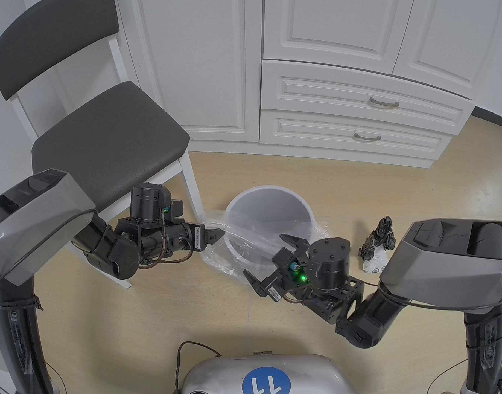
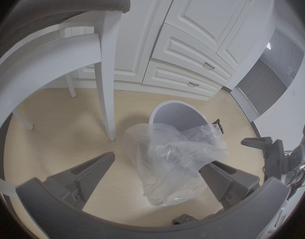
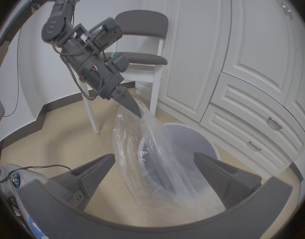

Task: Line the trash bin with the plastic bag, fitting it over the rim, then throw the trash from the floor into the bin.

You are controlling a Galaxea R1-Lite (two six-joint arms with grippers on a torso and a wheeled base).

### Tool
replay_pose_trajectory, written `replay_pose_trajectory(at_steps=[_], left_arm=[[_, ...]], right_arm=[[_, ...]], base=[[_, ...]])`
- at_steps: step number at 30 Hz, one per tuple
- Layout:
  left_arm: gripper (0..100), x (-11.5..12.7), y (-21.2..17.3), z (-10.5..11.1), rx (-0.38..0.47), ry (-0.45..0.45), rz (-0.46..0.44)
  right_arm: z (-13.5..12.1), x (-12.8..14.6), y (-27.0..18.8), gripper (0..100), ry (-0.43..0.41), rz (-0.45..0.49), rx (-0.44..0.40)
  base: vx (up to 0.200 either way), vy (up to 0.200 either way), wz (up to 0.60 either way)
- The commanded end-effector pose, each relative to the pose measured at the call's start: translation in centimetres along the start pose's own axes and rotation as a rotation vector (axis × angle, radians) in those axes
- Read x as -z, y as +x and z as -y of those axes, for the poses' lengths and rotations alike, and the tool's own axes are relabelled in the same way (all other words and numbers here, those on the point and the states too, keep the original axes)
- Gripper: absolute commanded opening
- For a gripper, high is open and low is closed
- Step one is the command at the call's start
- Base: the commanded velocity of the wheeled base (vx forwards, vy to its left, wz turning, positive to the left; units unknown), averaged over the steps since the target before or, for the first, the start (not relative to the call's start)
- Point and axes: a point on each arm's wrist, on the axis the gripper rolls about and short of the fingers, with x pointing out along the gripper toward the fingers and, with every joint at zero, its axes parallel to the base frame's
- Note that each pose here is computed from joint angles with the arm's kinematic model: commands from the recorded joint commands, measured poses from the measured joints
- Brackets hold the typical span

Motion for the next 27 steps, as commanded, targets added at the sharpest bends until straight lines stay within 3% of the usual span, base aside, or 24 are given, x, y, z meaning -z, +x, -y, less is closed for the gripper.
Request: replay_pose_trajectory(at_steps=[1,7,11,12,21,27], left_arm=[[100,-0.8,-1.0,0.1,-0.002,0.003,0.023],[100,-0.9,-1.0,0.0,-0.003,0.002,0.025],[100,-0.9,-1.1,-0.2,-0.001,0.000,0.025],[100,-0.9,-1.1,-0.2,-0.001,0.000,0.025],[100,-0.8,-1.0,-0.2,-0.001,0.000,0.024],[100,-1.5,-1.4,0.1,0.007,-0.001,0.056]], right_arm=[[-0.2,-1.5,2.7,100,-0.039,-0.033,-0.028],[0.3,-1.8,3.4,100,-0.042,-0.065,-0.014],[0.7,-0.9,4.1,100,-0.042,-0.100,0.047],[0.9,-0.9,4.2,0,-0.041,-0.102,0.051],[3.0,0.0,4.6,0,-0.027,-0.120,0.098],[4.6,-0.4,6.9,0,0.003,-0.064,0.163]], base=[[0.000,0.000,0.00],[0.000,0.000,0.00],[0.000,0.000,0.00],[0.000,0.000,0.00],[0.000,0.000,0.00],[0.000,0.000,0.00]])
